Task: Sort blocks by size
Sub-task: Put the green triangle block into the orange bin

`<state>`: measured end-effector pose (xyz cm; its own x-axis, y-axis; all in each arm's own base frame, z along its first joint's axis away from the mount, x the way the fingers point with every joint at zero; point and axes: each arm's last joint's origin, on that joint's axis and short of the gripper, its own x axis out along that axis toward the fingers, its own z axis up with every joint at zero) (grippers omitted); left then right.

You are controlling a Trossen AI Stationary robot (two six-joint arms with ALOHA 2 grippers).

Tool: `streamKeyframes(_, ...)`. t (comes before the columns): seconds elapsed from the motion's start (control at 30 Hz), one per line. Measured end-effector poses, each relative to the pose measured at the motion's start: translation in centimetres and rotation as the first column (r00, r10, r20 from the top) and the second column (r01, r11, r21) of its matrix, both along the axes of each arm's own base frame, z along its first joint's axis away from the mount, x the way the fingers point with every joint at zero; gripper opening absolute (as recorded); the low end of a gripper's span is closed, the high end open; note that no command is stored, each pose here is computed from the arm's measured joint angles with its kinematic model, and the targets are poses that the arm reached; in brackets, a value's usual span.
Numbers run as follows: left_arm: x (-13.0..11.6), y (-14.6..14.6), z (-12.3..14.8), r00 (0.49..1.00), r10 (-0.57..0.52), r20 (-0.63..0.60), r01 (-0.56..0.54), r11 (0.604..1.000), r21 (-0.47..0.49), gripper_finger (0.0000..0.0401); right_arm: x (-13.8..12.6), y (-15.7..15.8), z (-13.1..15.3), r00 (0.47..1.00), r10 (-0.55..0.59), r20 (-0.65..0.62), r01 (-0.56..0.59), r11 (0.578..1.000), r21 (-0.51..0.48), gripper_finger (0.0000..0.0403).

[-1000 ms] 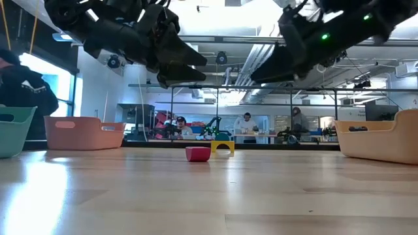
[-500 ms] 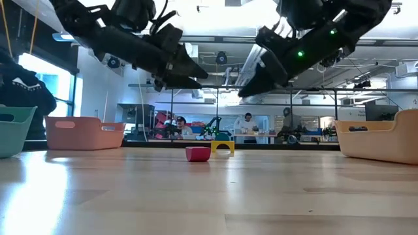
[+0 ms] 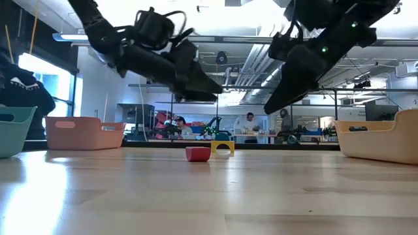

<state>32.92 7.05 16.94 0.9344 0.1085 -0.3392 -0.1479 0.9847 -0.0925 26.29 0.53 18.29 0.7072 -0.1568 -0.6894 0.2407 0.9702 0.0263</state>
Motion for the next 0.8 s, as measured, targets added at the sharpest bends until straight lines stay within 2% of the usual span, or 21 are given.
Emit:
streamKeyframes(0.1, 1.4, -1.9, -0.1, 0.995, -0.101, -0.014, 0.102, 0.989, 0.106, 0.0243, 0.0, 1.7, 0.0, 0.999, 0.05, 0.01, -0.05, 0.998, 0.026, 0.0181)
streamKeyframes(0.13, 1.7, -2.6, 0.0, 0.991, -0.132, -0.018, 0.134, 0.981, 0.14, 0.0243, -0.1, 2.4, 0.1, 0.998, 0.069, 0.008, -0.069, 0.995, 0.065, 0.0181)
streamKeyframes(0.2, 2.0, -4.0, 0.1, 0.982, -0.185, -0.025, 0.187, 0.965, 0.185, 0.0243, -0.5, 4.1, 0.5, 0.995, 0.092, -0.034, -0.082, 0.973, 0.217, 0.0181)
streamKeyframes(0.23, 2.0, -4.7, 0.2, 0.979, -0.201, -0.021, 0.202, 0.96, 0.192, 0.0243, -0.6, 4.9, 0.8, 0.993, 0.093, -0.067, -0.067, 0.946, 0.316, 0.0181)
streamKeyframes(0.3, 2.0, -5.9, 0.3, 0.977, -0.215, -0.015, 0.214, 0.96, 0.18, 0.0243, -1.3, 6.9, 1.2, 0.984, 0.089, -0.154, -0.001, 0.868, 0.497, 0.0181)
streamKeyframes(0.4, 2.1, -7.2, 0.4, 0.973, -0.232, -0.005, 0.23, 0.964, 0.136, 0.0243, -3.3, 10.4, 0.9, 0.938, 0.142, -0.317, 0.094, 0.776, 0.624, 0.0181)
streamKeyframes(0.47, 2.1, -7.9, 0.2, 0.97, -0.244, -0.008, 0.243, 0.962, 0.126, 0.0243, -4.9, 12.3, 0.6, 0.888, 0.186, -0.42, 0.144, 0.756, 0.638, 0.0181)
streamKeyframes(0.57, 2.1, -8.6, 0.2, 0.967, -0.256, -0.007, 0.255, 0.959, 0.128, 0.0243, -7.6, 14.3, 0.0, 0.804, 0.223, -0.552, 0.198, 0.775, 0.601, 0.0181)
streamKeyframes(0.7, 2.1, -9.0, 0.3, 0.973, -0.233, -0.005, 0.231, 0.963, 0.141, 0.0243, -9.9, 16.2, 0.2, 0.623, 0.377, -0.686, 0.305, 0.691, 0.656, 0.0181)
streamKeyframes(0.73, 2.1, -9.0, 0.3, 0.973, -0.231, -0.005, 0.229, 0.963, 0.139, 0.0243, -10.2, 16.5, 0.2, 0.587, 0.386, -0.711, 0.342, 0.678, 0.651, 0.0181)
streamKeyframes(0.8, 2.1, -9.2, 0.3, 0.973, -0.229, -0.003, 0.228, 0.965, 0.127, 0.0243, -10.6, 16.7, 0.2, 0.554, 0.374, -0.744, 0.399, 0.665, 0.631, 0.0181)
